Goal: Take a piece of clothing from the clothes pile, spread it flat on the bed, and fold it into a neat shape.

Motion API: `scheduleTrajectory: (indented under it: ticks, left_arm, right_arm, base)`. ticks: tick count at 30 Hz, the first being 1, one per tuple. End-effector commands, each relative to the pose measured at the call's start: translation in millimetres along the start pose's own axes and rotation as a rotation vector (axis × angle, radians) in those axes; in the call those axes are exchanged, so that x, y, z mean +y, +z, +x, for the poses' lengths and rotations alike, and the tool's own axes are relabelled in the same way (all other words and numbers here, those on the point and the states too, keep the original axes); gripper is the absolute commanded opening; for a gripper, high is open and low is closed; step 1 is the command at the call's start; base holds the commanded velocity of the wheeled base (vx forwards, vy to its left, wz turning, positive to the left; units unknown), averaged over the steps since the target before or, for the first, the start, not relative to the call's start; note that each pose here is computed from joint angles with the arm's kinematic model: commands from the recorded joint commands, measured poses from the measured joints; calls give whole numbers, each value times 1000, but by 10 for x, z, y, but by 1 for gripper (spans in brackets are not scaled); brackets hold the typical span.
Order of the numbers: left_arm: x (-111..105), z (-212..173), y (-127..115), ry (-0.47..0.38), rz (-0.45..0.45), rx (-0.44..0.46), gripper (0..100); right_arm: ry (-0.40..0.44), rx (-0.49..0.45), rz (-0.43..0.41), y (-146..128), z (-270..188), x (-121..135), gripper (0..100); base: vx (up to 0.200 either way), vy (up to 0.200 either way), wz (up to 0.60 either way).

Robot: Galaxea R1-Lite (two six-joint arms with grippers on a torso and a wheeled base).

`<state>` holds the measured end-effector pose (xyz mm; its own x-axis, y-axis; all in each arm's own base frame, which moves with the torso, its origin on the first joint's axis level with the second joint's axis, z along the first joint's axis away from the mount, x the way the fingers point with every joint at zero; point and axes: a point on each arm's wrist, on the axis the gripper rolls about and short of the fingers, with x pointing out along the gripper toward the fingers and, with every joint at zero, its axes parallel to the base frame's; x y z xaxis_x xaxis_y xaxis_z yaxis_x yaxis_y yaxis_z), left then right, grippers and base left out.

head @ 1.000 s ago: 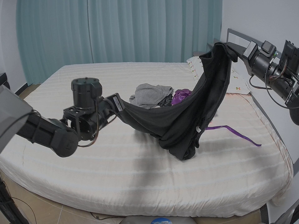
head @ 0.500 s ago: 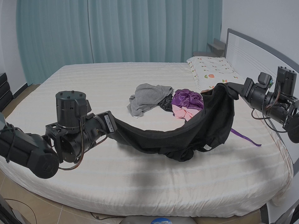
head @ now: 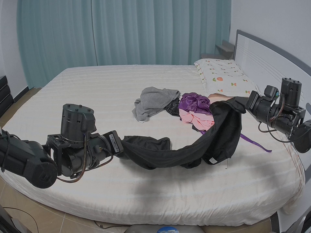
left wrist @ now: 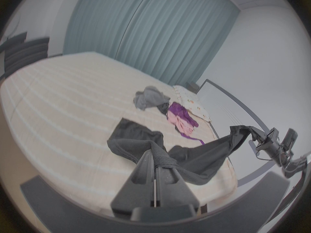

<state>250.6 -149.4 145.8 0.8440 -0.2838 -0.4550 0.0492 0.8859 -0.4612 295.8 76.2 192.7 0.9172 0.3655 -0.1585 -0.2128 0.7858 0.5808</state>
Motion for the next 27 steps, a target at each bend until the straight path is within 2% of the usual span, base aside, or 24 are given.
scheduleTrajectory:
  ticks: [1, 2, 10, 15, 19, 27]
  left_arm:
    - [-80, -114, 182, -62, -105, 46, 0]
    - [-67, -121, 178, -55, -108, 68, 0]
    - [-17, -136, 175, -41, -121, 71, 0]
    - [43, -147, 111, -22, -120, 90, 0]
    - [83, -144, 101, -7, -123, 92, 0]
    - [118, -130, 80, 6, -122, 95, 0]
  right_arm:
    - [-15, 16, 8, -66, 4, -15, 0]
    - [-21, 24, 10, -88, -2, -29, 0]
    - [-26, 29, 22, -112, -50, -40, 0]
    - [-16, 21, 75, -98, -75, -4, 0]
    - [-23, 16, 83, -101, -87, 4, 0]
    - [-22, 32, 73, -223, -80, 125, 0]
  base:
    - [0, 0, 0]
    - [0, 0, 0]
    - [0, 0, 0]
    - [-200, 0, 0]
    - [-200, 0, 0]
    - [0, 0, 0]
